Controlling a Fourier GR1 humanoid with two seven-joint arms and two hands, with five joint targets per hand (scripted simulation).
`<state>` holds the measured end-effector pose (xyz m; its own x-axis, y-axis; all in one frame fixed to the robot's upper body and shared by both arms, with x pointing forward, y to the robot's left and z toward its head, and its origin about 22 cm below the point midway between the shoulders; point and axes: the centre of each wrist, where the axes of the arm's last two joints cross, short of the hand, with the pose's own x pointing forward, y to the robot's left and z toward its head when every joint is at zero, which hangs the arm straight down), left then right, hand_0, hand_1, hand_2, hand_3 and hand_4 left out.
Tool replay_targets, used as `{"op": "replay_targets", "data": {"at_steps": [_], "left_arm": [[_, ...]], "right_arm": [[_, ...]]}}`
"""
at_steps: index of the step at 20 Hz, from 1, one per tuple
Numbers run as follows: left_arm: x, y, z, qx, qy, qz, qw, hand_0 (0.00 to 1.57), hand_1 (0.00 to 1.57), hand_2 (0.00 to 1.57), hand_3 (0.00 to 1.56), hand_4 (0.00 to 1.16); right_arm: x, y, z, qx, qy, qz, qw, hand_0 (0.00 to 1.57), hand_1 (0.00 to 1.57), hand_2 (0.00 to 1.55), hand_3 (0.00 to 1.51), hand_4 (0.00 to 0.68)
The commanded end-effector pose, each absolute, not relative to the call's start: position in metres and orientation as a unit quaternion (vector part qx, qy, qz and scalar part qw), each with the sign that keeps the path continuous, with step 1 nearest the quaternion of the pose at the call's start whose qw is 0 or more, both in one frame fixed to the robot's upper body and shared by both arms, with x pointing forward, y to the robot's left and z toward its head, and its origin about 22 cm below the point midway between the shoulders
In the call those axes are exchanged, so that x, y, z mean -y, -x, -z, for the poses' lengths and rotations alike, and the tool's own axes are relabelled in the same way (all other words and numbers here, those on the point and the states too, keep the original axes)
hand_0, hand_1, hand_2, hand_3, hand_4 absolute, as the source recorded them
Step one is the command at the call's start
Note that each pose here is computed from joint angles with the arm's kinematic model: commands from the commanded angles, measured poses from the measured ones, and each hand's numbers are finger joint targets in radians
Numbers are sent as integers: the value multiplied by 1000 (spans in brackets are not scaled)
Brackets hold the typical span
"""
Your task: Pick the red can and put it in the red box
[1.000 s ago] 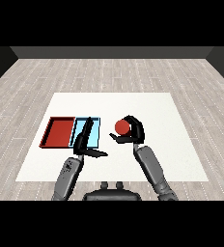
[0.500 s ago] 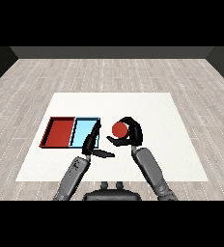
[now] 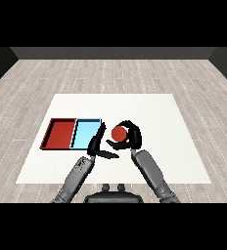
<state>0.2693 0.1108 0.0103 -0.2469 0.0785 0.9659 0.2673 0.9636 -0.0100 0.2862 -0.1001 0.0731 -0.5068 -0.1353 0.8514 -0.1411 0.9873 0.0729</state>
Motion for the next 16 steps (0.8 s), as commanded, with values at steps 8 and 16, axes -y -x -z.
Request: {"op": "replay_targets", "data": {"at_steps": [8,16], "left_arm": [[-91,-280,2,775,127,73,615,0,0,0,0,0],[-95,-273,3,771,148,76,615,0,0,0,0,0]], "right_arm": [[100,-285,-72,866,-111,-3,487,1454,1454,1442,1394,666],[76,-267,-83,860,-136,6,492,1515,1515,1457,1416,660]]}}
